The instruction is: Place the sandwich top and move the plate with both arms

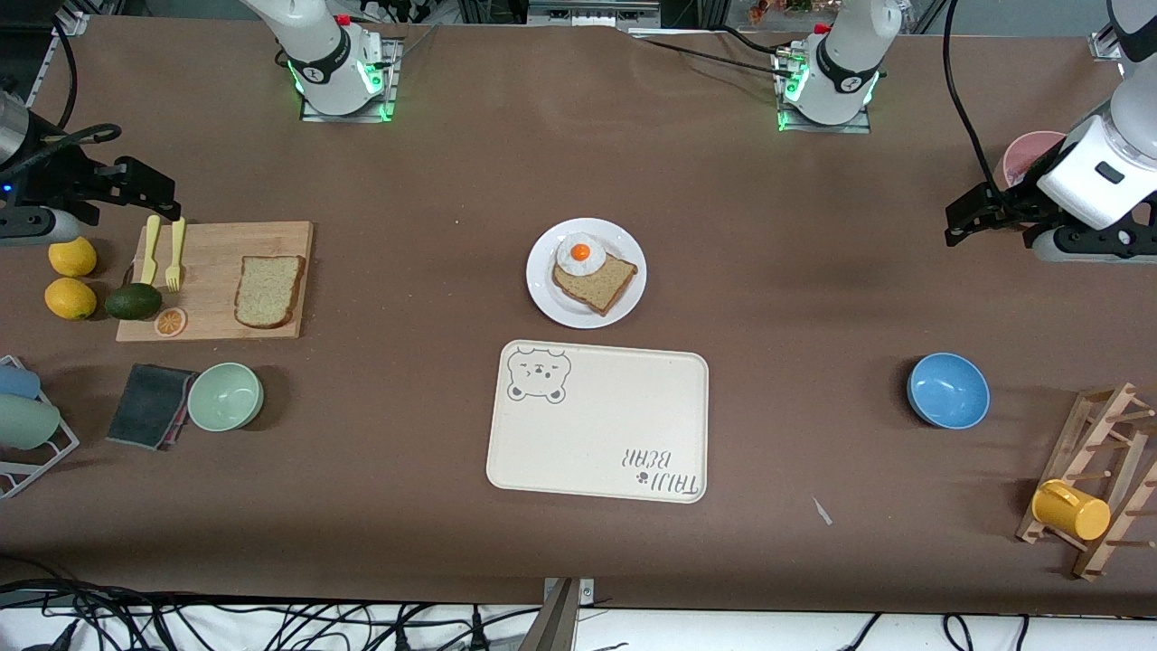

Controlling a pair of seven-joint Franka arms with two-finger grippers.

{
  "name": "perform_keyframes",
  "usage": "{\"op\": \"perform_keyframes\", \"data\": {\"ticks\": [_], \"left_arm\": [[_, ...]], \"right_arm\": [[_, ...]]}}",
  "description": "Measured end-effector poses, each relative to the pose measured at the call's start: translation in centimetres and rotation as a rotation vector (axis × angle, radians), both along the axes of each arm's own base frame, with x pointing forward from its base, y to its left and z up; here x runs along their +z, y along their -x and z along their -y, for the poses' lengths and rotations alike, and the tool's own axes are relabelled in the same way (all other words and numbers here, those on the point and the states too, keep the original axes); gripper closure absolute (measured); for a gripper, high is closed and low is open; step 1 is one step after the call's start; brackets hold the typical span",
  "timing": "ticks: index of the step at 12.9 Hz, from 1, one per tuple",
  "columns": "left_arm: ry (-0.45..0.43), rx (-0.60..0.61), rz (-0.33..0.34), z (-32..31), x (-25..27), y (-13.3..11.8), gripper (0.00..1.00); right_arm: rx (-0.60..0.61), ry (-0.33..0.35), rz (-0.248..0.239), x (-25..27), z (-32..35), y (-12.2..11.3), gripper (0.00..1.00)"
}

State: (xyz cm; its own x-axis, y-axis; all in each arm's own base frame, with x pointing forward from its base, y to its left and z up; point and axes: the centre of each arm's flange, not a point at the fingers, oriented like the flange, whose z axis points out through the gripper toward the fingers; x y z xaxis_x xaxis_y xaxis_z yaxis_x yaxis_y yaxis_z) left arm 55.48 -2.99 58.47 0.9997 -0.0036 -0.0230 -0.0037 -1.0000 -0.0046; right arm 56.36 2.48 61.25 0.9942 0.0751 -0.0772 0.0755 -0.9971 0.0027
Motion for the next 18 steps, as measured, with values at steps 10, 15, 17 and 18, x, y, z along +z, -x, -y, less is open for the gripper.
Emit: {"op": "perform_keyframes", "data": {"ticks": [10, 15, 17, 18], "left_arm": [[0.0, 0.0, 0.0, 0.0, 0.0, 0.0, 0.0], [0.0, 0.0, 0.0, -0.01, 0.0, 0.0, 0.0], [0.0, 0.0, 0.0, -0.01, -0.01, 0.0, 0.0], [0.0, 0.0, 0.0, -0.02, -0.01, 0.0, 0.0]], "right_arm": [[0.0, 0.002, 0.021, 0.33, 0.03, -0.2, 0.0], [-0.001, 0.002, 0.02, 0.32, 0.1, -0.2, 0.0], [-0.001, 0.002, 0.019, 0.3, 0.1, -0.2, 0.0], [-0.001, 0.002, 0.019, 0.29, 0.1, -0.21, 0.0]]}}
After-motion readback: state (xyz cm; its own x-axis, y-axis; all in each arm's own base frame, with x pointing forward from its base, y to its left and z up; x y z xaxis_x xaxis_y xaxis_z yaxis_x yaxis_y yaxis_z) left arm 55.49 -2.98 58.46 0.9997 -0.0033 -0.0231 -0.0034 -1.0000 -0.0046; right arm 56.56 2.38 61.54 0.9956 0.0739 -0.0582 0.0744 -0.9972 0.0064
